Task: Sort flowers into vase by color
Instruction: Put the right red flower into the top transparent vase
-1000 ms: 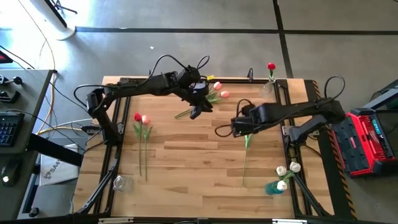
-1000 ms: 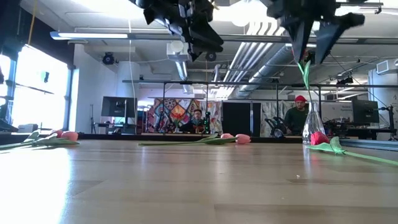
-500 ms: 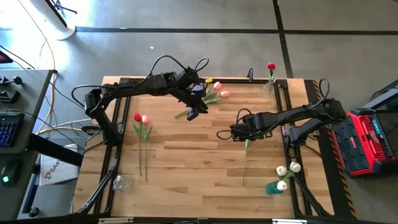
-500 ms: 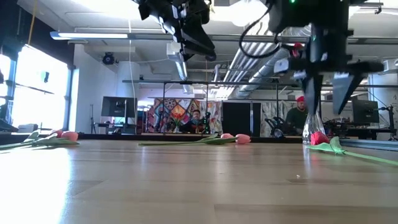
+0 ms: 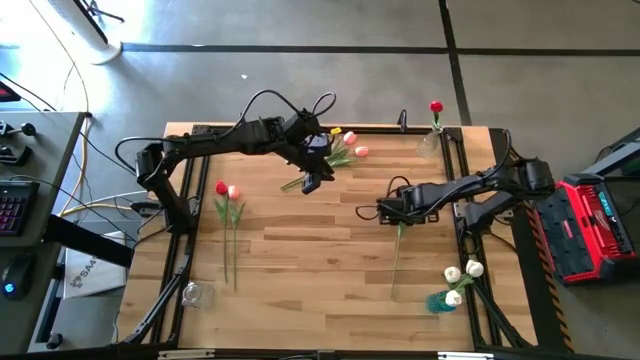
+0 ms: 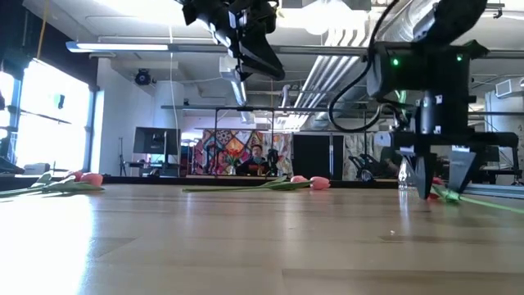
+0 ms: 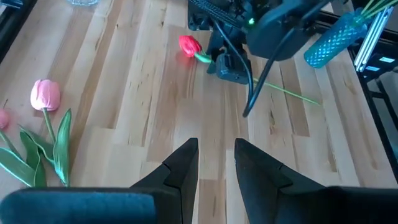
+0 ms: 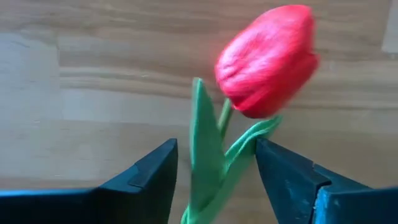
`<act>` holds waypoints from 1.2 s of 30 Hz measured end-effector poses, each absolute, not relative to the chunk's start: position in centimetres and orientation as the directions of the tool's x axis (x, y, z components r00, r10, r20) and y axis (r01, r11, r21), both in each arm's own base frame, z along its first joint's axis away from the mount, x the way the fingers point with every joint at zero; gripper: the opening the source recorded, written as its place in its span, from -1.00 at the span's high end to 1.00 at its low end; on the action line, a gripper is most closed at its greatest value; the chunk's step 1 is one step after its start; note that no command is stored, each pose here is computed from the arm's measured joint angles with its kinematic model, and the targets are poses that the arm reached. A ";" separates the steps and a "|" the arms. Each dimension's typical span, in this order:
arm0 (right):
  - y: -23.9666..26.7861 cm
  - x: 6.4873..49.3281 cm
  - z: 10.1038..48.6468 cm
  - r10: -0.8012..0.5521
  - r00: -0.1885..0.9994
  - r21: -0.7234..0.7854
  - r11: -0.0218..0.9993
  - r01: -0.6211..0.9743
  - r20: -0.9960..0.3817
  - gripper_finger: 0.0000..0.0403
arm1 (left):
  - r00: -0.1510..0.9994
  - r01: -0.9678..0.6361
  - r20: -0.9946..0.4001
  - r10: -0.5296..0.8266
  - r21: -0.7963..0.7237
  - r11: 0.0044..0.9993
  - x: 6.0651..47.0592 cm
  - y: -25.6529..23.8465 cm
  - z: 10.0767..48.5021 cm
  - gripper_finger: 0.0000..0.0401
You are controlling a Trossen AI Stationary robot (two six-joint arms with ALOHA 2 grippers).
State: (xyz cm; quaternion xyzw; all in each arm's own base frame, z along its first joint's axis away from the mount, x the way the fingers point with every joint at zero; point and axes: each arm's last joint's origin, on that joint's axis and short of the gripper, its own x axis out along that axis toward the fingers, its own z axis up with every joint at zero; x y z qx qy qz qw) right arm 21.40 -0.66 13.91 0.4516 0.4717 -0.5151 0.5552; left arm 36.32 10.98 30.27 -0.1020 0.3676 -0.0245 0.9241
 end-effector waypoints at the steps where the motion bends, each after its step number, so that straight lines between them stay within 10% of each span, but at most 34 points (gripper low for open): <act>1: -0.7 21.4 13.7 -0.144 0.033 0.023 0.070 0.997 -0.989 0.03 | 0.725 -0.033 -0.678 -0.119 -0.206 0.978 36.3 11.0 30.2 0.53; 17: -0.8 22.1 13.8 -0.137 0.103 0.075 0.194 0.978 -0.985 0.96 | 0.651 -0.115 -0.758 -0.048 -0.161 0.980 35.6 11.0 29.6 0.53; 36: -1.6 20.3 25.6 -0.433 0.538 0.466 0.269 0.843 -0.723 0.99 | 0.637 -0.147 -0.770 -0.027 -0.156 0.977 35.5 11.1 29.5 0.53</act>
